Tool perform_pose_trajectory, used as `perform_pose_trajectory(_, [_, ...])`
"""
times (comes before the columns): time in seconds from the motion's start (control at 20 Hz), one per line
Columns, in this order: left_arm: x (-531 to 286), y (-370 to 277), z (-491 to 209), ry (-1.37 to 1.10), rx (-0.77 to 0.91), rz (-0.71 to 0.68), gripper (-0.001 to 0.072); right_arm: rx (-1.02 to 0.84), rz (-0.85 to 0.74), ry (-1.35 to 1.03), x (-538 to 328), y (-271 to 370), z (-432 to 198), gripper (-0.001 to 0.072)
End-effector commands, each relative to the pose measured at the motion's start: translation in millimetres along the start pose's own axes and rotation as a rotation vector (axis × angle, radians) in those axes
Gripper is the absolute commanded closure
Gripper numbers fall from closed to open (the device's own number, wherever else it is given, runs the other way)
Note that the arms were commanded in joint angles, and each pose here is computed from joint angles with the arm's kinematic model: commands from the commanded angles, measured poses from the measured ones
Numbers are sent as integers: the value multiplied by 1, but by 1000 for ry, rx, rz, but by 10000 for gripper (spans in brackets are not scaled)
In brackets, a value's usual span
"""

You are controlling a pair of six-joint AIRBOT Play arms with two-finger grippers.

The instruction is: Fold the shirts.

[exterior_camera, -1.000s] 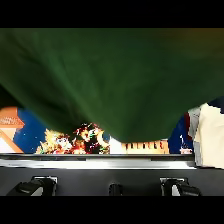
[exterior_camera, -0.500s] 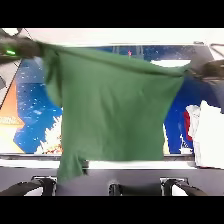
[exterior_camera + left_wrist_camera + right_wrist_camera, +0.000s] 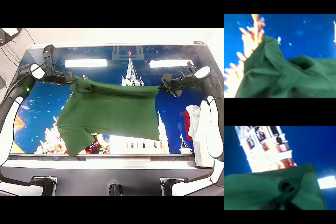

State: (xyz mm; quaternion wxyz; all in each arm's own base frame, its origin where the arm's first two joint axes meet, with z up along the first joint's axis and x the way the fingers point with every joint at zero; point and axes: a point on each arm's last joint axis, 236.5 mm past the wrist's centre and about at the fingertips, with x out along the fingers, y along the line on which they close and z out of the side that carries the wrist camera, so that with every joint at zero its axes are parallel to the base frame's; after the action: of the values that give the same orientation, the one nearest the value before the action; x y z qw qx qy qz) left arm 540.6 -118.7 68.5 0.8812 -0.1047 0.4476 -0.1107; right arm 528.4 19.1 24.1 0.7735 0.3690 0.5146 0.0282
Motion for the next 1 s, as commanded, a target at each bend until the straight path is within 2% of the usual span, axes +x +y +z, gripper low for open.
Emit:
perform_pose_trajectory(0.0, [-3,-2,-22,121,-42,-44,159,12,58,21,-9,10,-3,193])
perform_pose_trajectory(0.05, [-18,8,-25,164,-21,-36,160,-48,55,26,-28,9,-5,128])
perform_pose_trajectory(0.2, [-68,81,-53,325,-59,85,184,-97,-77,69,-89,-34,-16,144])
perform_pose_trajectory(0.3, [-92,126,-86,411,-198,136,257,-73,-201,154,-120,-75,-36,160])
perform_pose_trajectory(0.4, [-104,155,-140,501,-314,158,262,-72,-296,250,-135,-101,-57,161])
perform_pose_trajectory(0.55, [-98,164,-235,626,-408,109,262,-65,-263,277,-127,-91,-66,187])
perform_pose_trajectory(0.65, [-79,156,-265,615,-447,28,263,-87,-257,308,-119,-84,-75,187])
perform_pose_trajectory(0.75, [-59,149,-270,561,-474,-21,270,-118,-255,347,-109,-77,-87,186])
perform_pose_trajectory(0.95, [-39,154,-255,456,-487,-3,270,-193,-270,381,-100,-70,-97,175])
